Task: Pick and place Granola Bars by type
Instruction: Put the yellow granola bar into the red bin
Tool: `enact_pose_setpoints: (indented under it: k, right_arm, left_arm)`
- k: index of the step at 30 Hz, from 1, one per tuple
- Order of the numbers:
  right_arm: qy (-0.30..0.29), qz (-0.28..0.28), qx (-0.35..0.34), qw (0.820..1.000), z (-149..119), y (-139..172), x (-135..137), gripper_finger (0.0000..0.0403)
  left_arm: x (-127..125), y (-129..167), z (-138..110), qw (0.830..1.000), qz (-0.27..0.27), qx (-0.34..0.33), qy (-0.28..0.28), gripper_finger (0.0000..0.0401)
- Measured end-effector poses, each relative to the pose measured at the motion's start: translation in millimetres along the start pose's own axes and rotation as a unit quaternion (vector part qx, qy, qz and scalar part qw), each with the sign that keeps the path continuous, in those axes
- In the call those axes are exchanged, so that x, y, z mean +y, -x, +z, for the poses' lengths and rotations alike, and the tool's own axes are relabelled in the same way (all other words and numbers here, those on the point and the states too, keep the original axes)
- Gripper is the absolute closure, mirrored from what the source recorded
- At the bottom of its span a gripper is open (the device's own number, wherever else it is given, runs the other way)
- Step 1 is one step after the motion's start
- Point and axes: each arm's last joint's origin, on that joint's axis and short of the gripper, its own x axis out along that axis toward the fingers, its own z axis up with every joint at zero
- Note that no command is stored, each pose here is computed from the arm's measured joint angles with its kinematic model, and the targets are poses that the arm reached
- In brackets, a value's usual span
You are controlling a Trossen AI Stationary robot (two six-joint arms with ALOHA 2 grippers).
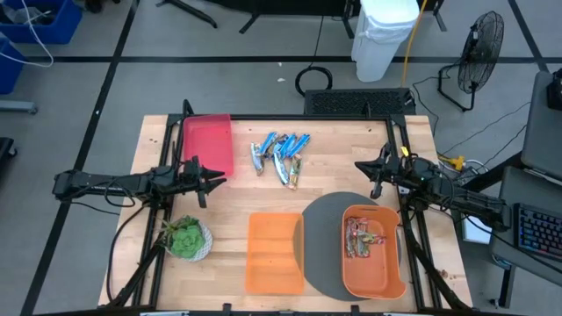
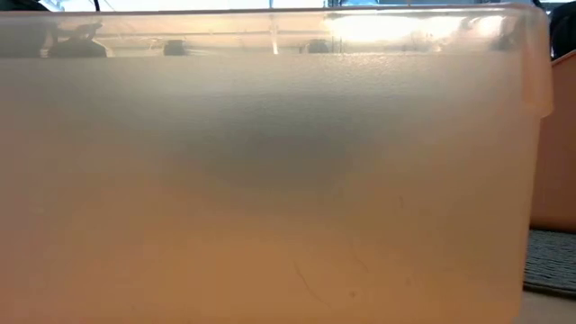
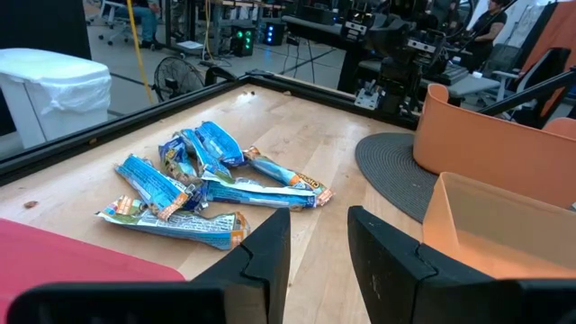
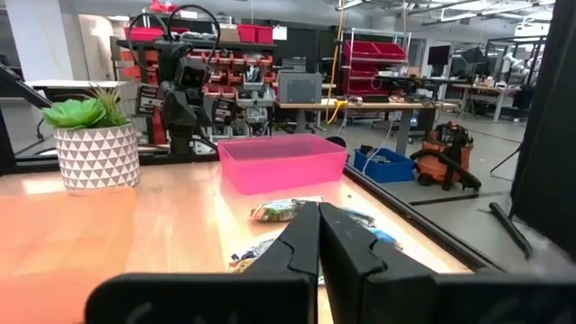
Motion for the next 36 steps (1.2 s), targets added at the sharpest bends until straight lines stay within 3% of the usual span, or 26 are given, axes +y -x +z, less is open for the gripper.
enact_pose_setpoints:
  k: [5, 11, 17, 36]
  right_arm:
    - [-0.035, -0.034, 0.009, 0.999, -1.6, -0.1, -1.9, 0.0403]
    - [-0.064, -0.034, 0.023, 0.997, -4.2, -1.6, -1.7, 0.0403]
    - [-0.051, -0.009, 0.047, 0.998, -8.0, -3.7, -0.2, 0.0403]
    - [-0.05, -0.009, 0.052, 0.997, -8.7, -5.1, -0.1, 0.0403]
  left_arm:
    - [0.0, 0.0, 0.1, 1.0, 0.0, 0.0, 0.0, 0.0283]
    - [0.0, 0.0, 0.0, 1.0, 0.0, 0.0, 0.0, 0.0283]
    - [0.0, 0.0, 0.1, 1.0, 0.0, 0.0, 0.0, 0.0283]
    - [0.0, 0.0, 0.0, 1.0, 0.0, 0.0, 0.0, 0.0283]
